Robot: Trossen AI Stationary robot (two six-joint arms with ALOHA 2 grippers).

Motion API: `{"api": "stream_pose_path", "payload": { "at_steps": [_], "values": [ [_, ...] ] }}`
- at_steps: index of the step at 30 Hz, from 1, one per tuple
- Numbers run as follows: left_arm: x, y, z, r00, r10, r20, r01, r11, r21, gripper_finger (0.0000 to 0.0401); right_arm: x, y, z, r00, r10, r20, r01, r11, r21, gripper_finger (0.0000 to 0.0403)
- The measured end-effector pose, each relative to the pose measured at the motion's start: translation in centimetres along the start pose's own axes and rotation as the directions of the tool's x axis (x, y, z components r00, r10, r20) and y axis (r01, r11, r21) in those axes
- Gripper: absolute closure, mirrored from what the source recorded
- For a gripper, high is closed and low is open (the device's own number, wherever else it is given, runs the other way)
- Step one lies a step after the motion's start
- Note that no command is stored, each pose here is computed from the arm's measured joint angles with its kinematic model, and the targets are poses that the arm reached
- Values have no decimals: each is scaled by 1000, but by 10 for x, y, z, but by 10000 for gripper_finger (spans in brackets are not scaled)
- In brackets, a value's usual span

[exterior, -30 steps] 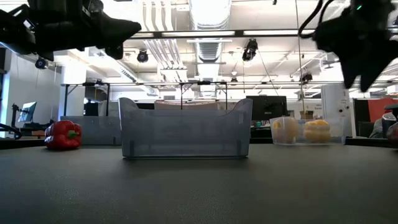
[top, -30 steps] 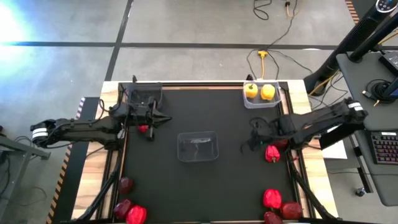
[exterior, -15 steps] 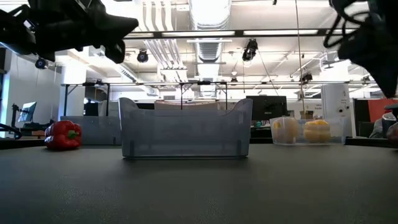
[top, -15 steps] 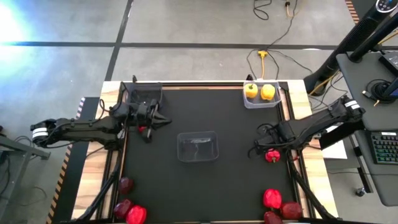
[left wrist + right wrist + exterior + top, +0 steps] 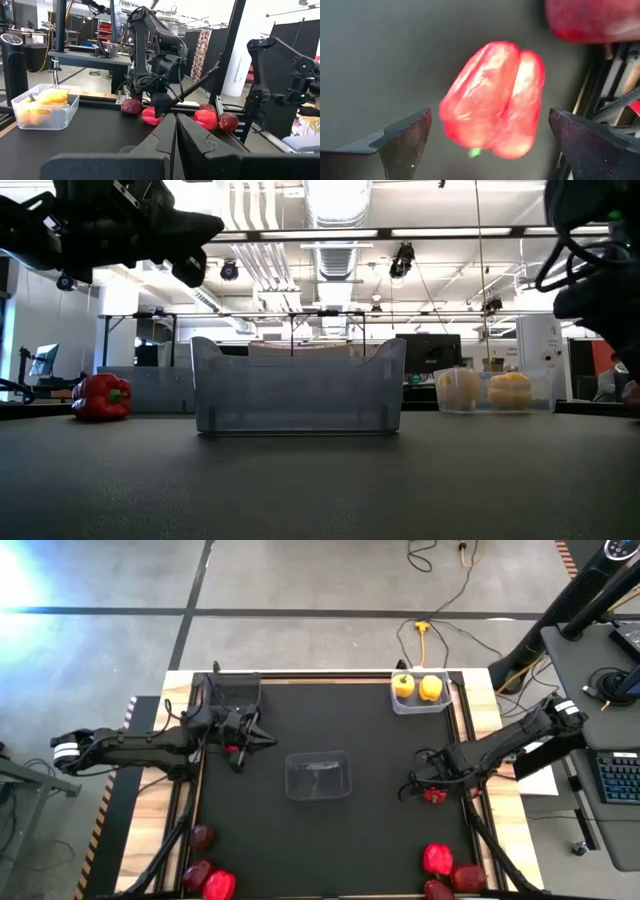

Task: Sort produce into baskets
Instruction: Put the red bell pepper into the bottom black bin

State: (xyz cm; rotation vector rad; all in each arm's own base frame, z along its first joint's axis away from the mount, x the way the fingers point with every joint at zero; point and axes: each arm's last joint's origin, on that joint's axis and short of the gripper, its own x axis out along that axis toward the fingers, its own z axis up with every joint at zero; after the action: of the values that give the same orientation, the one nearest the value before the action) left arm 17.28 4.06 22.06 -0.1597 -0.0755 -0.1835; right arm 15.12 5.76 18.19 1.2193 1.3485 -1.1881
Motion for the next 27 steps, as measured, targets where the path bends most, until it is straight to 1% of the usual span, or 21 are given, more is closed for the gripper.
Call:
{"api": "stream_pose_path", "payload": {
  "at_steps": [3,6,8,9,12,14,18,20,22,24,27],
  "values": [
    [0,0,0,1000,0,2,0,1000,0,401,8,-6,-6,997,3,73,-7,998,59,9],
    [0,0,0,1000,-1,3,1,1000,4,401,15,-5,-17,993,81,91,-90,990,106,9],
    [0,0,0,1000,0,3,0,1000,10,401,20,-5,-24,988,99,118,-117,980,163,9],
    [0,0,0,1000,-1,3,1,1000,12,401,22,-6,-27,987,97,128,-118,978,172,9],
    [0,0,1,1000,-2,10,2,1000,16,401,32,-2,-34,992,49,117,-69,983,169,9],
    [0,0,2,1000,-4,18,3,1000,21,401,37,3,-37,990,34,139,-55,987,153,9],
    [0,-1,3,1000,-6,28,5,1000,26,401,41,16,-43,988,23,156,-35,996,78,19],
    [0,-1,3,999,-6,32,5,1000,28,401,41,20,-45,986,8,165,-17,998,54,35],
    [0,-1,4,999,-9,38,8,999,31,401,39,23,-46,984,-12,177,7,1000,25,62],
    [0,-1,4,999,-11,40,10,999,31,401,35,25,-47,980,-32,198,32,999,5,95],
    [0,-2,5,999,-15,44,14,999,30,401,24,27,-45,960,-36,276,49,998,-41,148]
  ]
}}
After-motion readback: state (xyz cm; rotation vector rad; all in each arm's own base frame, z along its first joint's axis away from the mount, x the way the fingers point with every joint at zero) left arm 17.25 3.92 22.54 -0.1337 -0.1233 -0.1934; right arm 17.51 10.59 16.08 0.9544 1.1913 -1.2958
